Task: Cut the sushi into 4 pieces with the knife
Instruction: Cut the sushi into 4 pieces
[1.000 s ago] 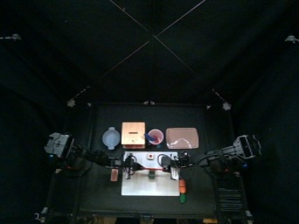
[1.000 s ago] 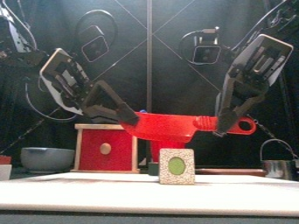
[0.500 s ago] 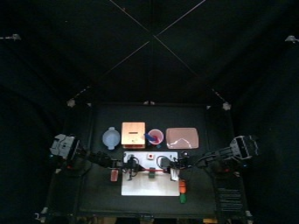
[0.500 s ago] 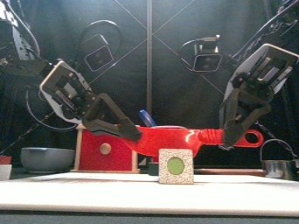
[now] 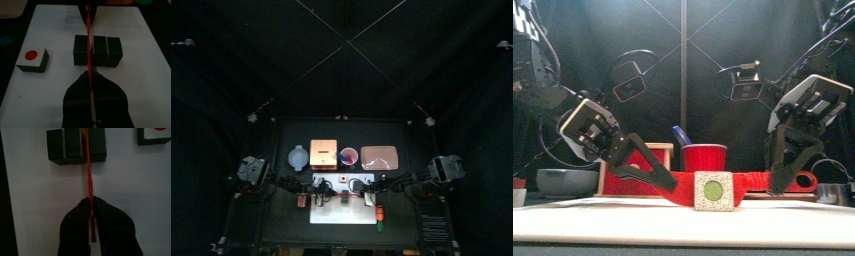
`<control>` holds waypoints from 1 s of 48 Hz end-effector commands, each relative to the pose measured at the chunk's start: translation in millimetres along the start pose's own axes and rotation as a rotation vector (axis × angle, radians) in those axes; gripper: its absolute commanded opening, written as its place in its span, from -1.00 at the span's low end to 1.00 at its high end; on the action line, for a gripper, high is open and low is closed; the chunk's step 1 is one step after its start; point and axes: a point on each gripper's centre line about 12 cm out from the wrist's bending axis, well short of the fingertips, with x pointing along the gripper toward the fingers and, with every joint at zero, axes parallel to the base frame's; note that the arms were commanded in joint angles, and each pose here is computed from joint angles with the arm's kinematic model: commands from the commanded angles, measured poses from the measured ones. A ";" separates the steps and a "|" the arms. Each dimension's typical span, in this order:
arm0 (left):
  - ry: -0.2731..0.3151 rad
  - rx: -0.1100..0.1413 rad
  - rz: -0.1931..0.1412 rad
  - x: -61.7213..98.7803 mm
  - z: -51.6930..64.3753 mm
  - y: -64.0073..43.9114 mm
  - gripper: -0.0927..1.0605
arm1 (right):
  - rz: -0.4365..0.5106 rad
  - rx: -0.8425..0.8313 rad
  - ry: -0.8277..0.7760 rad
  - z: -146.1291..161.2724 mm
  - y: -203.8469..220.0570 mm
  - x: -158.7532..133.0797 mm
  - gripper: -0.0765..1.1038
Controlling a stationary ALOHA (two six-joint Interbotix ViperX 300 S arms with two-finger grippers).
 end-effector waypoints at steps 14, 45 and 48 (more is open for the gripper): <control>0.031 -0.044 0.081 -1.6 6.9 41.0 -0.67 | -0.047 0.004 -0.039 11.3 -25.5 -12.9 -0.71; -0.135 0.117 -0.099 -42.7 64.6 -1.5 -0.67 | 0.086 -0.036 -0.137 31.2 29.7 -56.1 -0.71; -0.133 0.124 -0.111 -43.1 63.6 -6.3 -0.67 | 0.095 -0.032 -0.131 29.4 33.7 -54.4 -0.71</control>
